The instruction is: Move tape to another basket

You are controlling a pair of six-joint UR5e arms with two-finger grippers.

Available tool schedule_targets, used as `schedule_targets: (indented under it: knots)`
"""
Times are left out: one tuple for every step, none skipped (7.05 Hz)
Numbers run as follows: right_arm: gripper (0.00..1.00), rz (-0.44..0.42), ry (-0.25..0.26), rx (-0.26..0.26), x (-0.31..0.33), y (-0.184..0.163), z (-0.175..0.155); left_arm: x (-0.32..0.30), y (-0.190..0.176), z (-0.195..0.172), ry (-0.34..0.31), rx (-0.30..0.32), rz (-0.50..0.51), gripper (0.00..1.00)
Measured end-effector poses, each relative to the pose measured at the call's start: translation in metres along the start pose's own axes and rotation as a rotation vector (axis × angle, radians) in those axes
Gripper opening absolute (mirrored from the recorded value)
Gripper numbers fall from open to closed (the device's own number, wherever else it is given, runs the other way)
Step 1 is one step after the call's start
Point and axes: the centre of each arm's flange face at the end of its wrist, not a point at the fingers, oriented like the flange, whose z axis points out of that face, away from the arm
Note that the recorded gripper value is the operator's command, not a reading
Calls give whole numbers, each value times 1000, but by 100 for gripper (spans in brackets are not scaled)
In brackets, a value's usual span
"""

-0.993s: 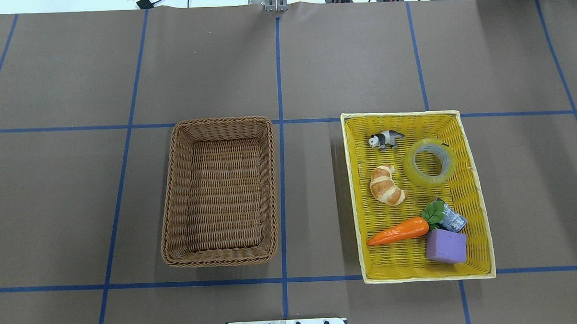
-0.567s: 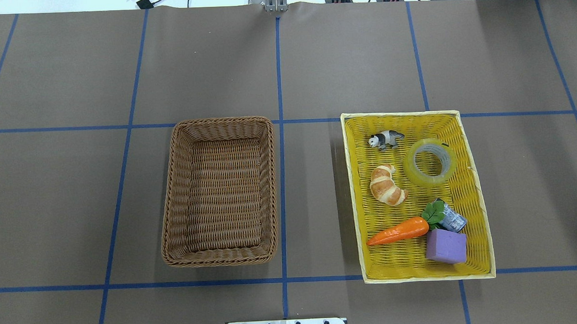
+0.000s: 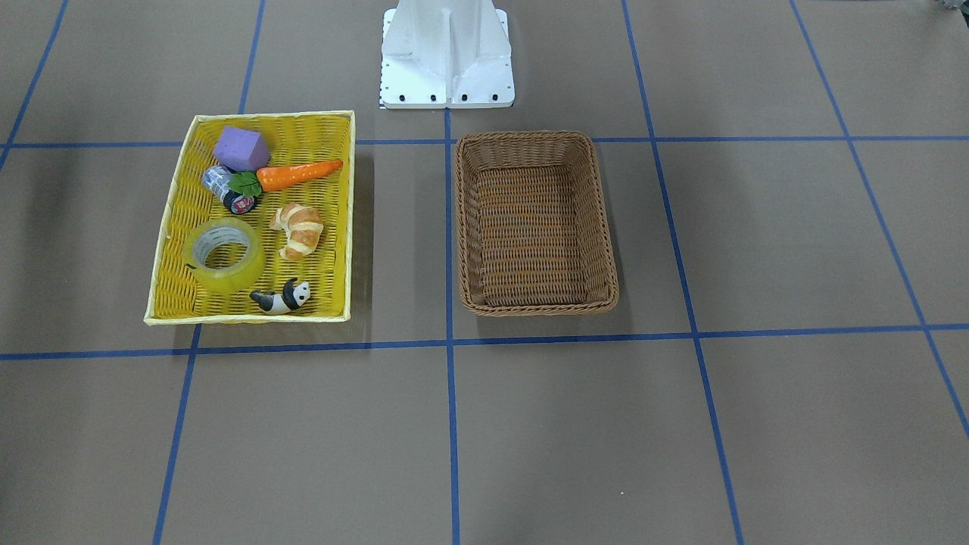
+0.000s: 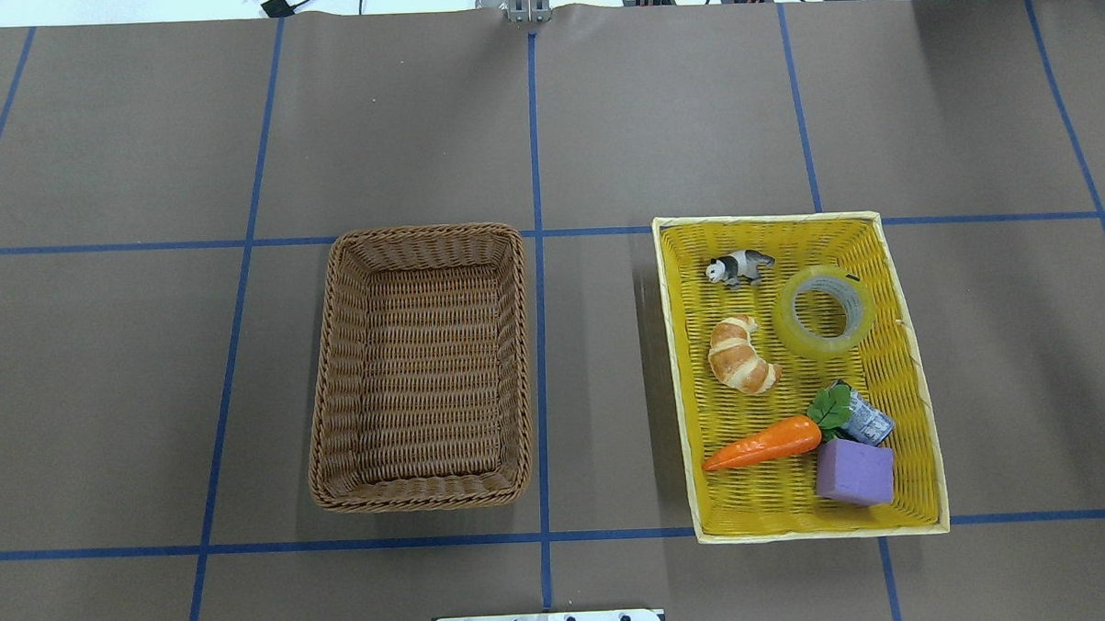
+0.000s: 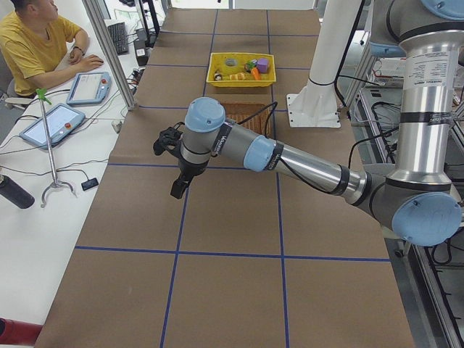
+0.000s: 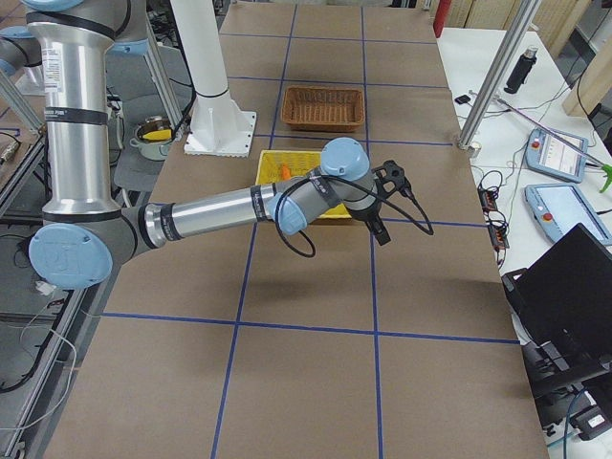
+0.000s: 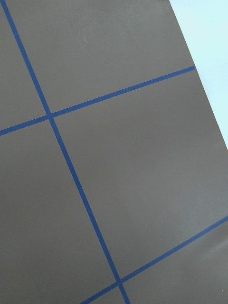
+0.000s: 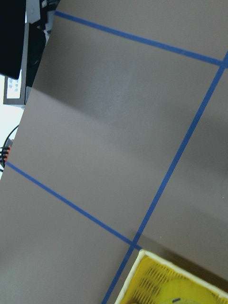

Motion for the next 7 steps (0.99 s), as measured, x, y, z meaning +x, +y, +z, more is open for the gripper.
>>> schedule_targets:
  knots:
    - [95,-5,4,-21,-34,-16,30,0,0,1,1,2,4,99]
    - [93,-29,21,-51,-62,-21,63,0,0,2,2,1,4,99]
    - [93,-68,33,-81,-89,-21,95,0,0,3,3,-1,3,99]
    - [94,-114,41,-110,-117,-19,126,-1,0,4,3,-4,1,99]
    - [94,-153,50,-131,-140,-16,152,-2,1,5,4,-6,-1,99]
    - [94,-192,64,-152,-161,-9,175,-2,1,6,4,-7,-2,99]
    - [94,-226,91,-170,-178,1,197,-3,1,6,4,-7,-3,99]
